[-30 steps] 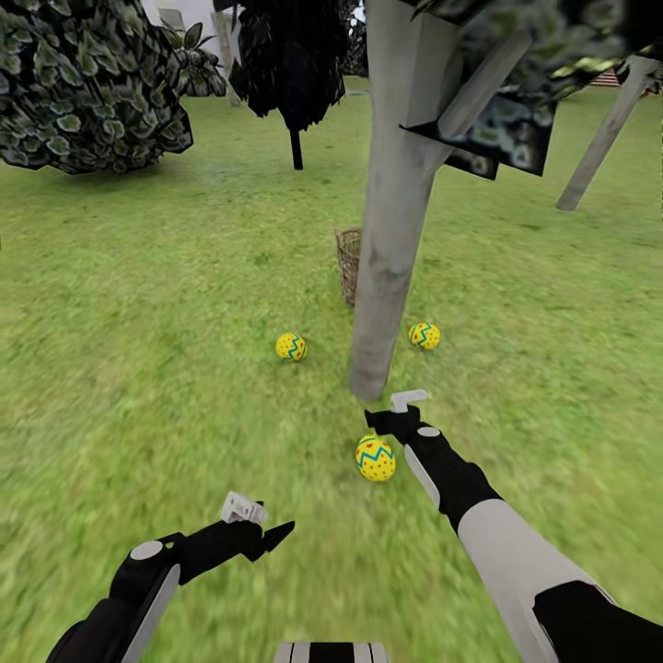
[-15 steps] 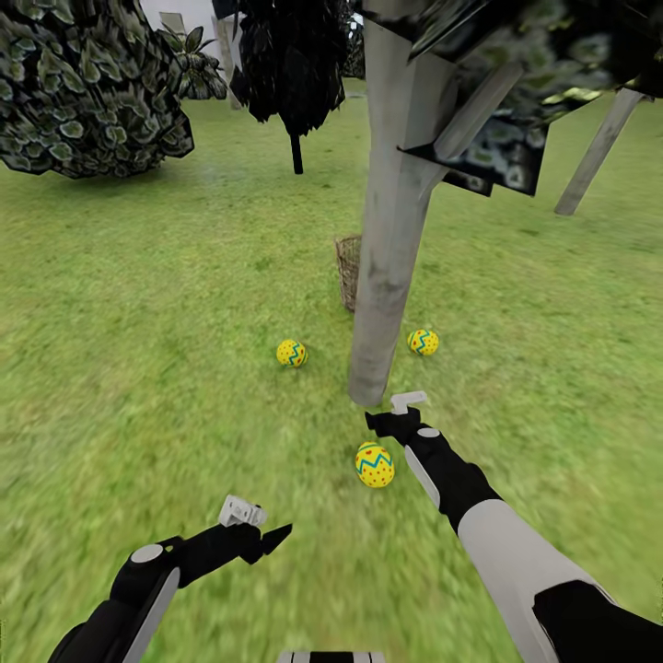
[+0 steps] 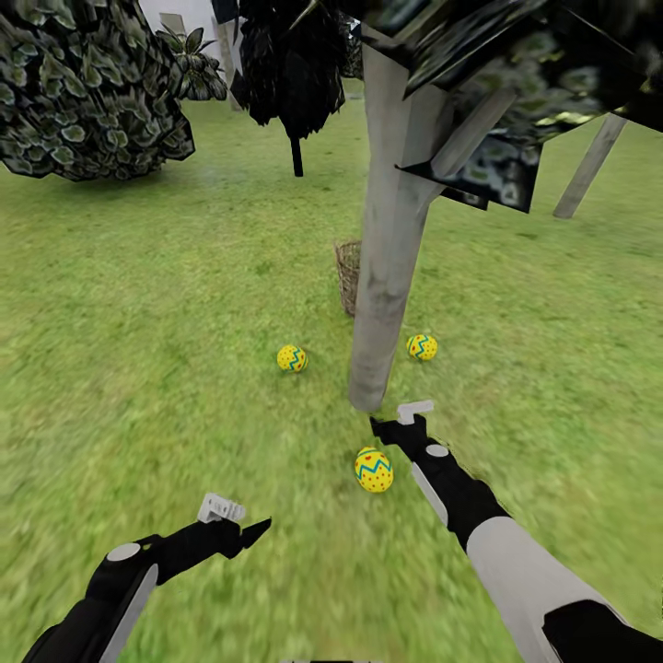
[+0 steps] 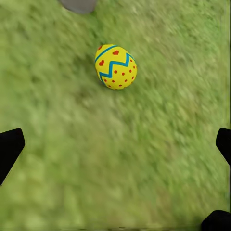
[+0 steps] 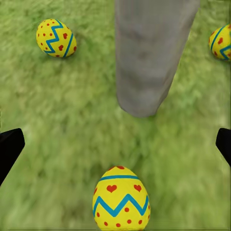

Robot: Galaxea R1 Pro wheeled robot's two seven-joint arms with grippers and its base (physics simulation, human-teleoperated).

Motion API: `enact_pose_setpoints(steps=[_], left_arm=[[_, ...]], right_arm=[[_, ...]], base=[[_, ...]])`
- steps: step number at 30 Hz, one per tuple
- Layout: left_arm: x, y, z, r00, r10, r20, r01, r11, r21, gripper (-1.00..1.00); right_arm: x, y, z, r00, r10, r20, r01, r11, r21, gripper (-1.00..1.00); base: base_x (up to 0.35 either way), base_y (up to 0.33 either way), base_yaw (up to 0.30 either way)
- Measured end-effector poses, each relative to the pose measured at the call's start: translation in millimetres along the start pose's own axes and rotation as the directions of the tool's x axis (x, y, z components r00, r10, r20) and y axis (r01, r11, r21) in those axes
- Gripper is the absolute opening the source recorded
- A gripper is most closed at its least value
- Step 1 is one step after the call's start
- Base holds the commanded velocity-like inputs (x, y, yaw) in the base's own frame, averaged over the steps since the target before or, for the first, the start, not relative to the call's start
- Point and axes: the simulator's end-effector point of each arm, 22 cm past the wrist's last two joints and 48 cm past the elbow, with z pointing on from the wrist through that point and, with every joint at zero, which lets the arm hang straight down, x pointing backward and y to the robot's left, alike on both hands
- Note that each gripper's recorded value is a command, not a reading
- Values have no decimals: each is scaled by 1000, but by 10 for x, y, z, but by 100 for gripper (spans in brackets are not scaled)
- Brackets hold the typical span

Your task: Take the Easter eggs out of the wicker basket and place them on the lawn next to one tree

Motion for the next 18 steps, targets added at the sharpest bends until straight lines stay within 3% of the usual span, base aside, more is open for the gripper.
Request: enact_pose_setpoints(steps=[9,18], left_arm=[[-128,-119,-161,1000,8,-8,-7,999,53,100],[-320,-202,-292,1000,16,0,-16,998,54,100]], right_arm=[[491,70,-290,999,9,-37,-9,1000,-3,100],[584,-131,-528,998,-3,-63,4,1000,19,100]], base=[[0,0,0],[0,0,0]])
